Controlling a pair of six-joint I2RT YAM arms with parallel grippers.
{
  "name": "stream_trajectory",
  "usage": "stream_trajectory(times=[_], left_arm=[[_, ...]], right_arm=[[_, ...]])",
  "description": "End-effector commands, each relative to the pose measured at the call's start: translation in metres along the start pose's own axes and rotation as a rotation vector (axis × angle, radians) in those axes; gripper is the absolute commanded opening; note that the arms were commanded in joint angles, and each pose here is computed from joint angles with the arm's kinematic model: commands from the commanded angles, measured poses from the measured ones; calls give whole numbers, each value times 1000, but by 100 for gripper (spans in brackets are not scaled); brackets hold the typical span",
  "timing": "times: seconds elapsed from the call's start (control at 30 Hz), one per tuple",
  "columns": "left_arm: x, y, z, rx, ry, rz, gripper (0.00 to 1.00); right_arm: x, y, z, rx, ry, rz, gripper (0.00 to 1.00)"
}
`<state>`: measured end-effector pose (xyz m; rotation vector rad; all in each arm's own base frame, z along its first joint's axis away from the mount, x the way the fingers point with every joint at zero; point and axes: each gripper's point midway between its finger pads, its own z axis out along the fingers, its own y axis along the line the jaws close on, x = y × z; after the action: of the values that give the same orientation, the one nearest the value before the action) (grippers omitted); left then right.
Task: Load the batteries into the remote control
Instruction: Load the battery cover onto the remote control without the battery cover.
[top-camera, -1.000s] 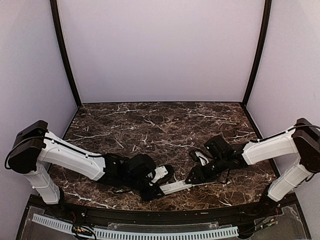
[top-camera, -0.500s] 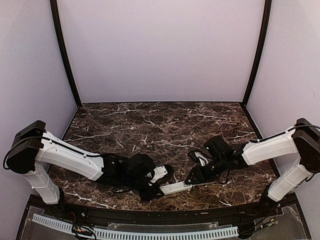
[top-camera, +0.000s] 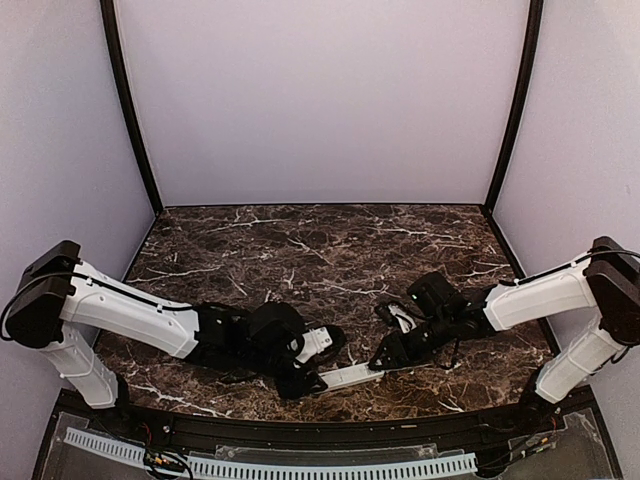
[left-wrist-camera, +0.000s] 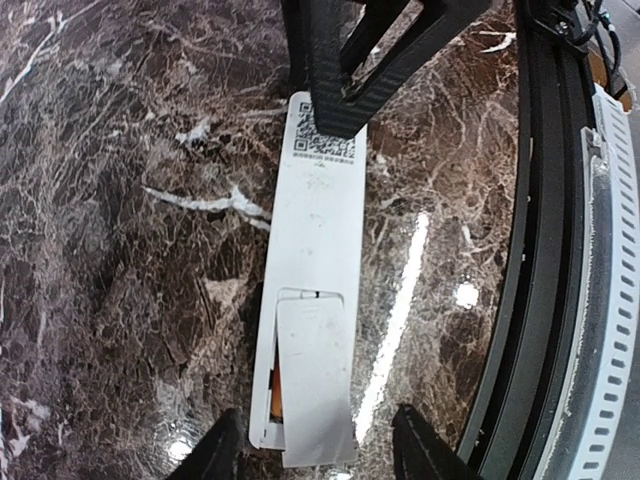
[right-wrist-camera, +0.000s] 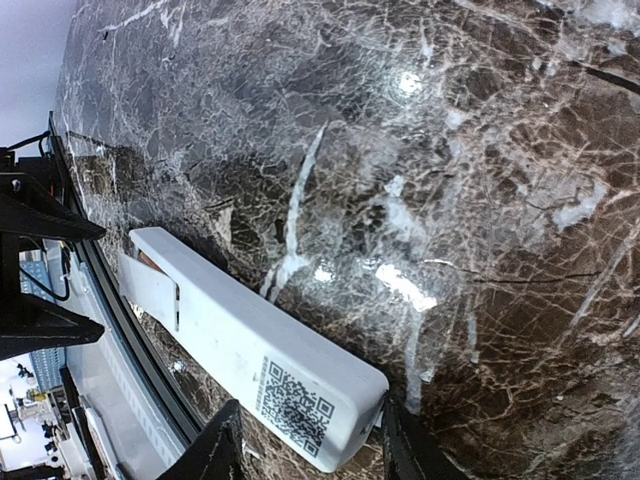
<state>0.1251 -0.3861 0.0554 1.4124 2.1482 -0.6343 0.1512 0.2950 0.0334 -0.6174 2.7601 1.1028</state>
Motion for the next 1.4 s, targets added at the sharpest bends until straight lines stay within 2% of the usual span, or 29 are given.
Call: stream_trajectory(times=[0.0, 0.07, 0.13, 0.23, 0.47, 0.73, 1.37], left_arm=[[-1, -10, -15, 48, -27, 41, 59], [3, -10, -20, 50, -25, 63, 69], [11, -8, -25, 54, -27, 90, 76], [24, -4, -27, 62, -22, 126, 79], [23, -11, -8, 114, -47, 179, 87], [20, 7, 4, 42, -52, 199, 79], [18, 10, 17, 104, -35, 176, 57]], right_arm=[[-9, 14, -5, -24, -26, -45, 45], [-10, 15, -7, -21, -25, -62, 45], [-13, 18, -12, -14, -28, -88, 45], [-18, 22, -20, 6, -42, -128, 47], [-22, 21, -22, 33, -38, -151, 48], [-21, 22, -22, 29, -34, -157, 48], [-22, 20, -20, 38, -20, -165, 49]])
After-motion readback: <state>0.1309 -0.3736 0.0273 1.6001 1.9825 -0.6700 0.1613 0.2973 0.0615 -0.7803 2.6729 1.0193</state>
